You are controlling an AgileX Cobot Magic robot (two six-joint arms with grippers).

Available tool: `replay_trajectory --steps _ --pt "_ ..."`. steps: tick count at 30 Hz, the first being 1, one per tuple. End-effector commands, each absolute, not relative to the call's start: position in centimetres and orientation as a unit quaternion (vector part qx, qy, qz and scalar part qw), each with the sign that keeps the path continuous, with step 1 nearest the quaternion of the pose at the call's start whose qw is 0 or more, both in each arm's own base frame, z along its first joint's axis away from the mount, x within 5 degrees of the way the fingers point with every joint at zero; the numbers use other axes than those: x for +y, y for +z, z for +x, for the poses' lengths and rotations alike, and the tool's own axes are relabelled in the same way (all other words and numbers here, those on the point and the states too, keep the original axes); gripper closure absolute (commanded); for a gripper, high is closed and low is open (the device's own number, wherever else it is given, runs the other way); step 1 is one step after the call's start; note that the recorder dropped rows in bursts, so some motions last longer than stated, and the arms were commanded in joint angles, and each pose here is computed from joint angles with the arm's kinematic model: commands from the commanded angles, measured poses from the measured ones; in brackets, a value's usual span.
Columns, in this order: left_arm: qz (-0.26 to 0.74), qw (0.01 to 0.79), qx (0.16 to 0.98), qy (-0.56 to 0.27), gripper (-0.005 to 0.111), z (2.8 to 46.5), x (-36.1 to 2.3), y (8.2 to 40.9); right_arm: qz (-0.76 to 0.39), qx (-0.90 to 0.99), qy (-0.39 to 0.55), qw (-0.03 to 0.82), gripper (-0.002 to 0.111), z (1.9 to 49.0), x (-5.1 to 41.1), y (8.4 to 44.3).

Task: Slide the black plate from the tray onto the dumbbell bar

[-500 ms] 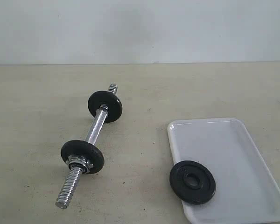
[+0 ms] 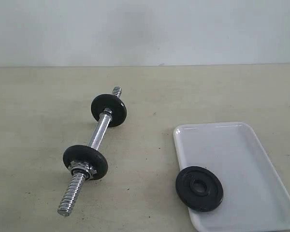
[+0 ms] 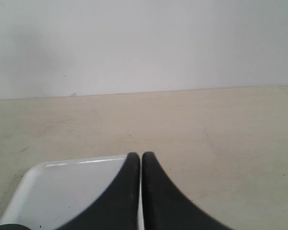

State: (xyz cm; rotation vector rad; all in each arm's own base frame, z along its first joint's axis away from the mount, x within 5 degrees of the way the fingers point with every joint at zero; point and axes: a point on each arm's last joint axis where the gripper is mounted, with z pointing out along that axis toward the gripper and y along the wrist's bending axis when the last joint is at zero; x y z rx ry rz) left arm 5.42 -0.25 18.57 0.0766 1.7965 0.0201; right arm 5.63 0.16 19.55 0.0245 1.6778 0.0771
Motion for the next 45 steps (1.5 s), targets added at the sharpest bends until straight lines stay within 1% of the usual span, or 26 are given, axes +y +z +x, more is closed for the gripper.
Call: replay_trajectory --steps 1,10,18,22,24,27,29,34,39,41,45 --pt "0.027 0.622 0.782 0.003 0.102 5.4 -0.3 18.5 0.006 0.738 0.033 0.674 0.109 5.6 0.2 19.7" --pt "0.027 0.622 0.782 0.003 0.102 5.4 -0.3 18.5 0.006 0.736 0.034 0.676 0.109 5.6 0.2 19.8" --pt "0.027 0.622 0.782 0.003 0.102 5.4 -0.3 18.5 0.001 0.680 0.041 0.732 0.109 5.6 0.3 21.2" --pt "0.027 0.623 0.781 0.003 0.102 5.4 -0.3 18.5 0.001 0.670 0.042 0.741 0.109 5.6 0.3 21.4" --pt "0.026 0.631 0.776 0.004 0.102 5.5 -0.3 18.7 0.015 0.657 0.060 0.751 0.109 5.6 0.3 21.8" --pt "0.023 0.664 0.747 0.008 0.102 5.6 -0.2 19.5 0.069 0.632 0.127 0.762 0.109 5.5 0.3 22.3" --pt "0.018 0.705 0.709 0.012 0.102 5.6 -0.1 20.5 0.085 0.615 0.153 0.769 0.109 5.4 0.3 22.6" --pt "0.007 0.789 0.613 0.022 0.102 5.4 0.1 22.8 0.083 0.596 0.158 0.783 0.109 5.3 0.3 23.0" --pt "0.000 0.835 0.550 0.028 0.102 4.9 0.3 24.1 0.079 0.574 0.161 0.799 0.109 5.1 0.3 23.5" --pt "-0.002 0.847 0.531 0.030 0.102 4.7 0.3 24.5 0.077 0.560 0.164 0.809 0.109 5.0 0.3 23.8" --pt "-0.012 0.850 0.526 0.016 0.102 4.7 0.3 24.6 0.069 0.517 0.170 0.836 0.109 4.6 0.4 24.7"
